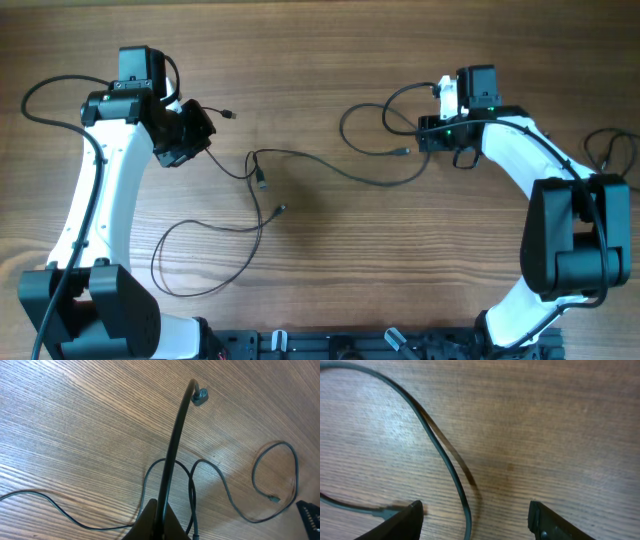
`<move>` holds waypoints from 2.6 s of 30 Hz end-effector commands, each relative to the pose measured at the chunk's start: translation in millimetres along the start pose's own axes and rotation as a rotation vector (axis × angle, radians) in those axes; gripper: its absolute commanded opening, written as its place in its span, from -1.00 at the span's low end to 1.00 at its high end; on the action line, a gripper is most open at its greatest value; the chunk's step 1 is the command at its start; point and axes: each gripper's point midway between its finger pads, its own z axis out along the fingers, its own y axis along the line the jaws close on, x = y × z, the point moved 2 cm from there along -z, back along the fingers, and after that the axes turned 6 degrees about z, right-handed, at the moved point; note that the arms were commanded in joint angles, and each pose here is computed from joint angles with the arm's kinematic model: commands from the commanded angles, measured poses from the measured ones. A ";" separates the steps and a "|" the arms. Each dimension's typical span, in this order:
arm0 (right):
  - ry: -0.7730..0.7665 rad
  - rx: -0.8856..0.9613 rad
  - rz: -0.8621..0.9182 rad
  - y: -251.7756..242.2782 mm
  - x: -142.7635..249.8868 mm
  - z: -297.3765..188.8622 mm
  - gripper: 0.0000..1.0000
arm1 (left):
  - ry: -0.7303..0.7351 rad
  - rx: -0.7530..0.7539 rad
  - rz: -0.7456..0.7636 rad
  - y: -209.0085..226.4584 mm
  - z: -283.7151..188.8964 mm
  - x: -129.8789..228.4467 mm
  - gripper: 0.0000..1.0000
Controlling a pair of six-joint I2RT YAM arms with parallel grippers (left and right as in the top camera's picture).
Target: Untangle cables
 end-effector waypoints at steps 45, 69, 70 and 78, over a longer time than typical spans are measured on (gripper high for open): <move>0.115 0.104 0.241 -5.1 27.2 -7.1 -0.92 | -0.001 -0.018 -0.002 3.7 0.2 1.7 -0.92; -0.396 0.448 0.848 -214.1 18.7 -229.1 -0.91 | -0.050 -0.175 -0.144 68.9 -12.0 -15.6 -0.92; -0.404 0.427 0.868 -215.5 18.7 -229.6 -0.92 | -0.045 -0.171 -0.148 69.5 -12.2 -15.0 -0.92; -0.422 0.406 0.877 -217.5 16.0 -230.4 -0.92 | -0.015 -0.116 -0.141 58.4 -10.2 -9.8 -0.92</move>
